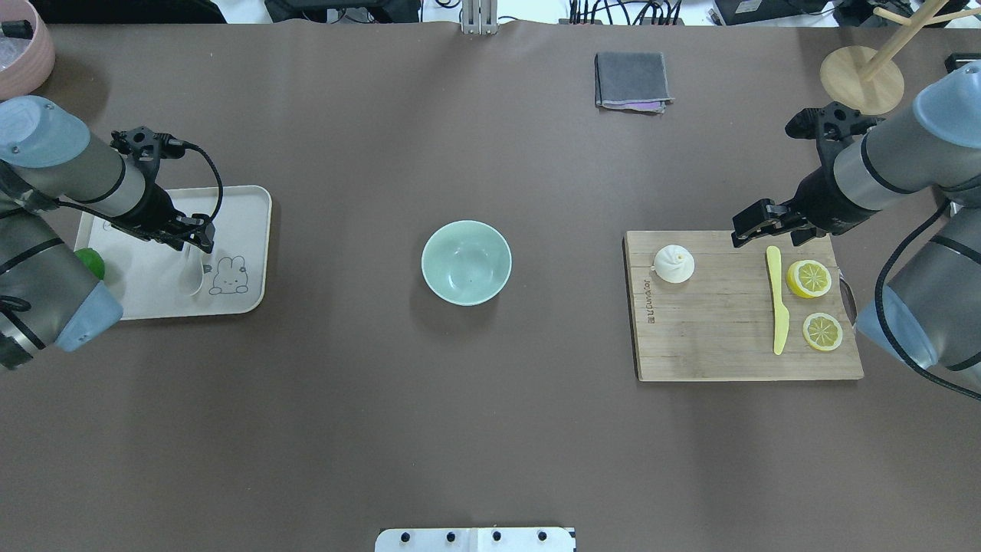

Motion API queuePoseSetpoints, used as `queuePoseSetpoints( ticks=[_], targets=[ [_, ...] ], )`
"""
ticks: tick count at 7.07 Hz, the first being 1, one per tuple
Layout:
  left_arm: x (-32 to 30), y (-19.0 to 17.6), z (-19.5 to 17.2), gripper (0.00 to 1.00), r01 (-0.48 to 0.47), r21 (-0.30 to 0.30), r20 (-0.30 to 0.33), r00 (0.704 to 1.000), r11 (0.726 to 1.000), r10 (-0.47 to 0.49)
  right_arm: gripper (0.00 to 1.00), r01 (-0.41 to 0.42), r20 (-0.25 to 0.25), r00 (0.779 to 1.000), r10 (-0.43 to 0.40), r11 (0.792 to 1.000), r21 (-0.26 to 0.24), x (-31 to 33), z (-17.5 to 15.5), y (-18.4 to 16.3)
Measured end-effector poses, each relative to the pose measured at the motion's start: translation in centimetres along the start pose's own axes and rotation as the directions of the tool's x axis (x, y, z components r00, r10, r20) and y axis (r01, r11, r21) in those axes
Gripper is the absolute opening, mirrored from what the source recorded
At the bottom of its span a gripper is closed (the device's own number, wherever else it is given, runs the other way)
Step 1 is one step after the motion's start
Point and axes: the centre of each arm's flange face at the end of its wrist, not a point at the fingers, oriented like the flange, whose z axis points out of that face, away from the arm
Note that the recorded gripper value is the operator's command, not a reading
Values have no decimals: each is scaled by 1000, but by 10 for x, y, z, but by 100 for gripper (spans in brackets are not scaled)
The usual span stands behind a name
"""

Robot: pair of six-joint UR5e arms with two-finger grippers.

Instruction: Put spoon and bun in bowl

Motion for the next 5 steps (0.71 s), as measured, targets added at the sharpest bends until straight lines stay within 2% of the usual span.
queuePoseSetpoints(
  ticks=[3,4,5],
  targets=[
    [26,-5,-18,0,-25,16,-38,999,1000,26,96,1,4,1000,-1,1000,4,-4,-1,-2],
    [58,-13,-38,0,-42,31,-73,996,999,44,96,-3,7,1000,3,1000,7,-8,-2,-5],
    [118,-23,-61,0,-41,39,-117,992,998,45,96,-9,12,1000,9,1000,12,-15,-2,-9]
  ],
)
